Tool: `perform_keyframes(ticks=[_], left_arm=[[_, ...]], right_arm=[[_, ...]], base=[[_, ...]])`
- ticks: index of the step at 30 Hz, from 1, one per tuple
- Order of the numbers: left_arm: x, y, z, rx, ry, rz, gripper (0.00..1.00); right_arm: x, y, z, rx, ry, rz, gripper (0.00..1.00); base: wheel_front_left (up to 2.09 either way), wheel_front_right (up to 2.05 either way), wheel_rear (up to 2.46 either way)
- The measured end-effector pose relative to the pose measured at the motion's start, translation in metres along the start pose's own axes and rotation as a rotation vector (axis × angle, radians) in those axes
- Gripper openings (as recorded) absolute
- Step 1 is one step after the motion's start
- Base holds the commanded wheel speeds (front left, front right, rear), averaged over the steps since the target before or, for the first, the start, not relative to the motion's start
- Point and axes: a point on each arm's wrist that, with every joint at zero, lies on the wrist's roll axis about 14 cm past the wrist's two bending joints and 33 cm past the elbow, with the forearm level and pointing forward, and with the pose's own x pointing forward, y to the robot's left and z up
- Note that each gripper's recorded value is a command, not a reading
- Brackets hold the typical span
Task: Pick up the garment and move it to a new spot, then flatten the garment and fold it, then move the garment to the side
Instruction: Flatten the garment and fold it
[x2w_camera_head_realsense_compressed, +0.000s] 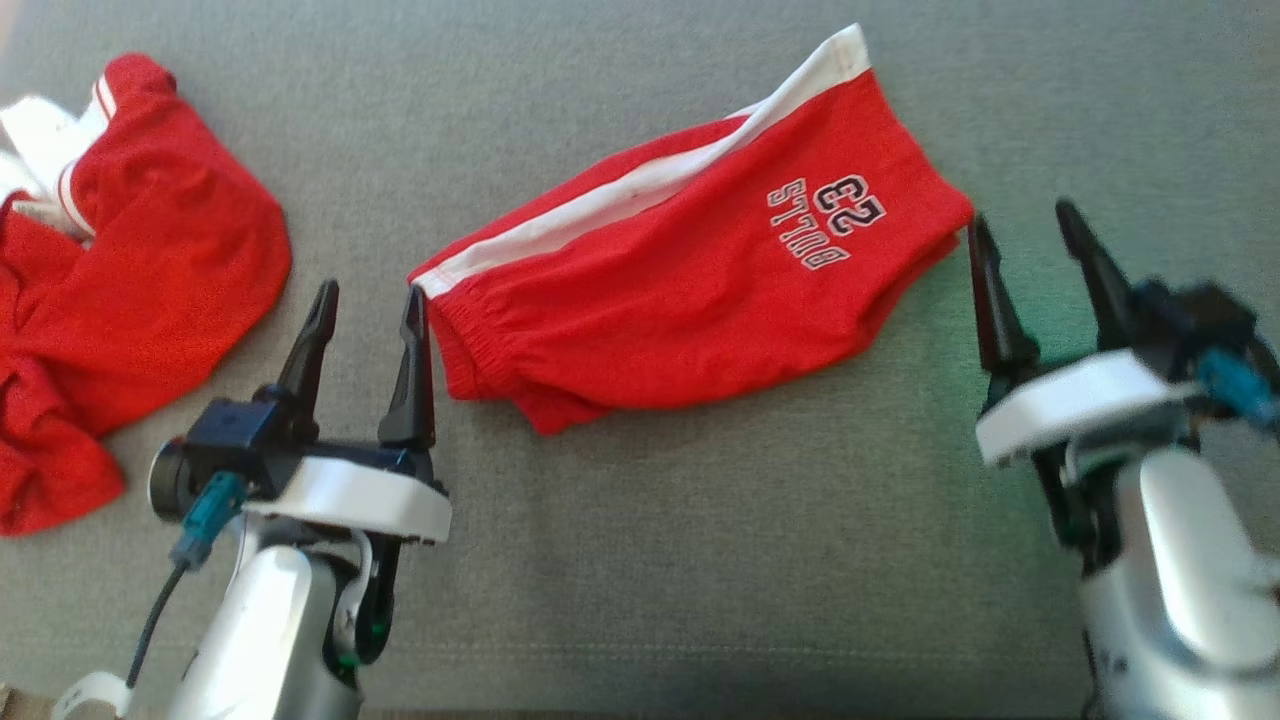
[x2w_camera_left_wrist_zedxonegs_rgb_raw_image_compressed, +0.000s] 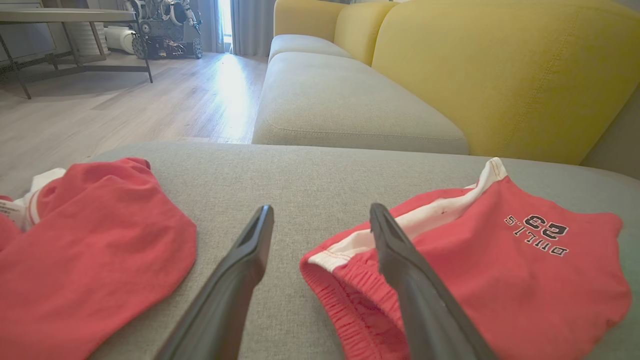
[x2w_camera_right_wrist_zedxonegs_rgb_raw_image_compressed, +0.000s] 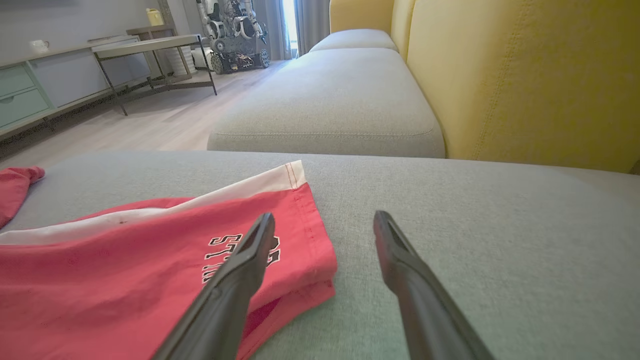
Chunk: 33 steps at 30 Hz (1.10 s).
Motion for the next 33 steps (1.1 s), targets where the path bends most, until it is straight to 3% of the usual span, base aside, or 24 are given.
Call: perform_keyframes(ticks=[6,12,13,15,25,33], left_arm=[[0.007,0.004,-0.005,-0.002,0.006,0.016,1.0],[0.007,0.013,-0.007,0.004,0.013,0.037,1.0],[0.007,0.014,-0.008,0.004,0.014,0.04,1.0],[0.007,0.013,-0.007,0.0,0.011,0.035,1.0],[0.008,0.005,0.0,-0.002,-0.012,0.02,1.0],[0.002,-0.004,0.003,-0.013,-0.018,-0.002,1.0]], right_arm=[[0.038,-0.003,-0.032,0.003,0.123,0.013,1.0],[0.049,0.002,-0.083,0.017,0.311,0.019,1.0],[0.05,0.003,-0.083,0.02,0.313,0.022,0.85],[0.051,0.005,-0.083,0.039,0.321,0.024,0.0],[0.023,0.0,-0.084,0.118,0.289,-0.02,0.0],[-0.036,-0.043,-0.089,0.168,0.272,-0.182,0.0]], base=[[0.0,0.0,0.0],[0.0,0.0,0.0],[0.0,0.0,0.0],[0.0,0.0,0.0],[0.0,0.0,0.0],[0.0,0.0,0.0]])
